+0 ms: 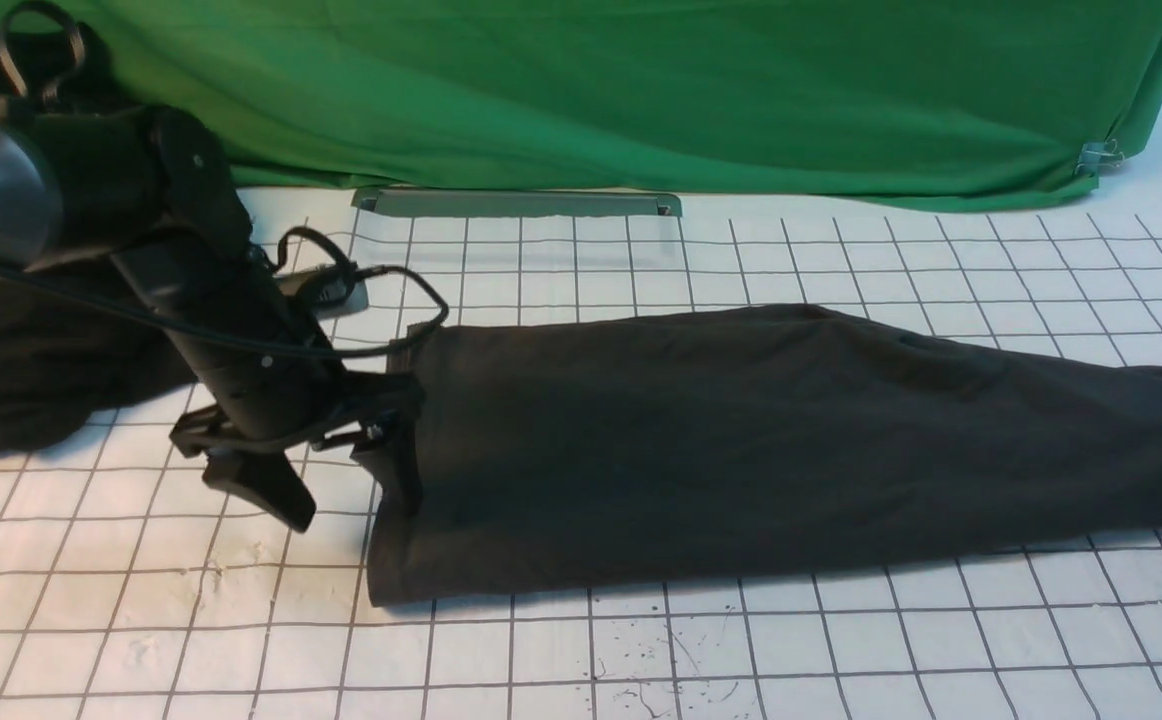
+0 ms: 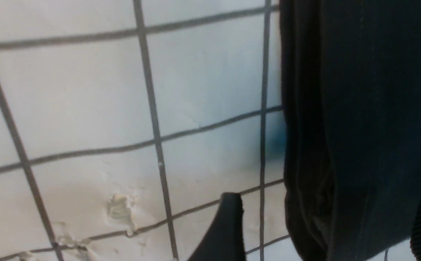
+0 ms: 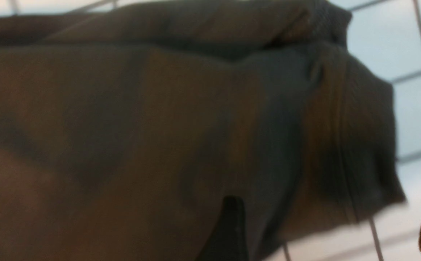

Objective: Fold a long-sleeved shirt over a white checkered tablecloth.

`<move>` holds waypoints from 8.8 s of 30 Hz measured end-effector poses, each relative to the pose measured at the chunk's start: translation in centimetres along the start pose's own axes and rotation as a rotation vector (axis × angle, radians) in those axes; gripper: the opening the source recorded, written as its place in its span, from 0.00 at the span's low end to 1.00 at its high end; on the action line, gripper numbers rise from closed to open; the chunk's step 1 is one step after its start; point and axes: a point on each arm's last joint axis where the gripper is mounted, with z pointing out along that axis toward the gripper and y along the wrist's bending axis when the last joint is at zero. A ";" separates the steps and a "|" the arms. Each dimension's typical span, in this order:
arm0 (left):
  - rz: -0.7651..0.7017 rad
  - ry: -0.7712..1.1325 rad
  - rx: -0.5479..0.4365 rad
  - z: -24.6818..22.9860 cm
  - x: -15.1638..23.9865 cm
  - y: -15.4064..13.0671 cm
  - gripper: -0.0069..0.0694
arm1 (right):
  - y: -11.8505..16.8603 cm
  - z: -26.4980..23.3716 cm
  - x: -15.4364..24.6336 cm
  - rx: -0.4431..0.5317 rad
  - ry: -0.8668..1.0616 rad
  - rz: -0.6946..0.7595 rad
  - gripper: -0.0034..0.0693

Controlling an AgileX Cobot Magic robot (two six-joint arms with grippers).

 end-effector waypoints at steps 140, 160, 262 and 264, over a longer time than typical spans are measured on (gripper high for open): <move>0.083 -0.145 0.036 -4.3 5.2 -6.4 0.27 | 20.5 -9.1 15.7 -0.251 0.018 -0.583 0.43; -0.012 -0.255 0.021 3.7 6.4 -5.2 0.65 | 22.1 -0.5 16.2 -0.215 0.119 -0.566 0.51; 0.224 -0.479 0.094 -8.5 8.4 -8.2 0.09 | 5.0 -24.8 31.0 -0.501 -1.247 -0.513 0.12; 0.224 -0.479 0.094 -8.5 8.4 -8.2 0.09 | 5.1 -24.6 31.0 -0.500 -1.244 -0.514 0.12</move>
